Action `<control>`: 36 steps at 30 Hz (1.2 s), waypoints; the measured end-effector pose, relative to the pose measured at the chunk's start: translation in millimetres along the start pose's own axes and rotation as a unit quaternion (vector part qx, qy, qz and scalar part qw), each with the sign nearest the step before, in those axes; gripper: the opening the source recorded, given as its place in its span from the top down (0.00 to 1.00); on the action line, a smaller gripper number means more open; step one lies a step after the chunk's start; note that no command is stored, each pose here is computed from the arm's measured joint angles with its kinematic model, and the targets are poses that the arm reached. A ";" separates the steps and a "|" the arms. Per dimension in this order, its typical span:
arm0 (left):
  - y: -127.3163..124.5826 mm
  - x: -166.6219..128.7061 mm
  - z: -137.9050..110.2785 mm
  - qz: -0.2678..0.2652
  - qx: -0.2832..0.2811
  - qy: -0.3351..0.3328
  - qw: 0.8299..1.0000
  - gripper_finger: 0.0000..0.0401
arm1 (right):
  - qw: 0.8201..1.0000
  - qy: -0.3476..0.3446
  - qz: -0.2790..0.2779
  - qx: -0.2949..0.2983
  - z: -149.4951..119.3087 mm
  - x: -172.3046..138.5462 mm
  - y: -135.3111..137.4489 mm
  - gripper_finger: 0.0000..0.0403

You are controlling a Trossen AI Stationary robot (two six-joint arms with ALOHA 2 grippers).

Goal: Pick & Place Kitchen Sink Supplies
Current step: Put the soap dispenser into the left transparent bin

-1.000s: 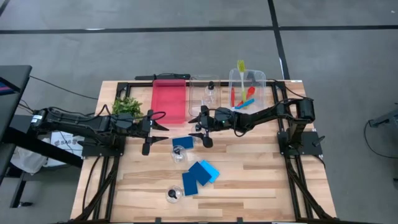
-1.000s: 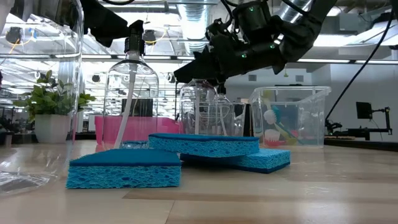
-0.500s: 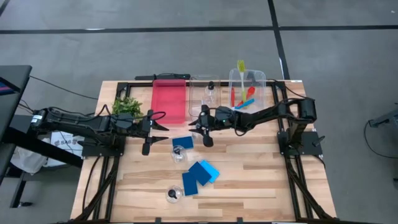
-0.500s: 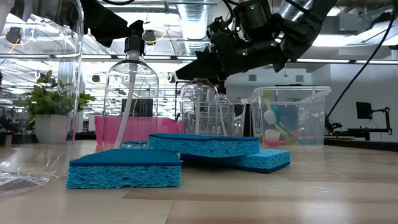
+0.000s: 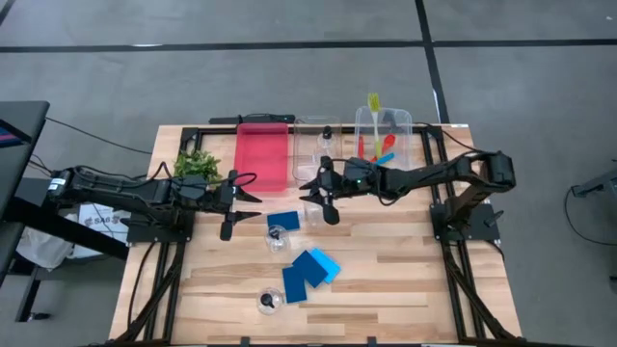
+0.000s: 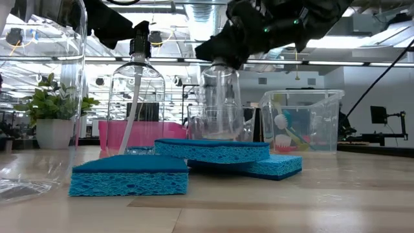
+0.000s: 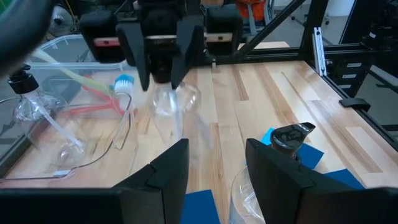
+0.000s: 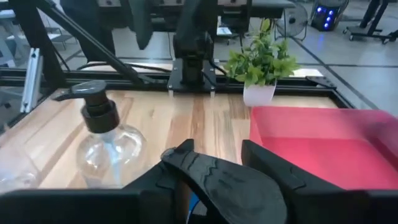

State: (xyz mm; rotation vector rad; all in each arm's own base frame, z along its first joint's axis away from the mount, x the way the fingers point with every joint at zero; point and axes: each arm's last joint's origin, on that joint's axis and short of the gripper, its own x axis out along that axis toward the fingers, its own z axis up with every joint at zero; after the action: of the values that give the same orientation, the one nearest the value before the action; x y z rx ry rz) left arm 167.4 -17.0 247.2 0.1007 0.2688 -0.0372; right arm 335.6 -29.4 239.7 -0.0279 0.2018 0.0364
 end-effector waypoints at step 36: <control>0.0 0.0 0.0 0.000 0.000 0.000 1.000 0.60 | 0.981 -0.053 -0.183 -0.034 42.9 -61.4 -66.8 0.74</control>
State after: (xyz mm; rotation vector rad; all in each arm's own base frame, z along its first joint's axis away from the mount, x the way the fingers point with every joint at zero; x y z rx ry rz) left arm 167.4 -17.0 247.2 0.1003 0.2687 -0.0371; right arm 286.7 -96.8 295.7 -0.1298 0.0860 -0.3218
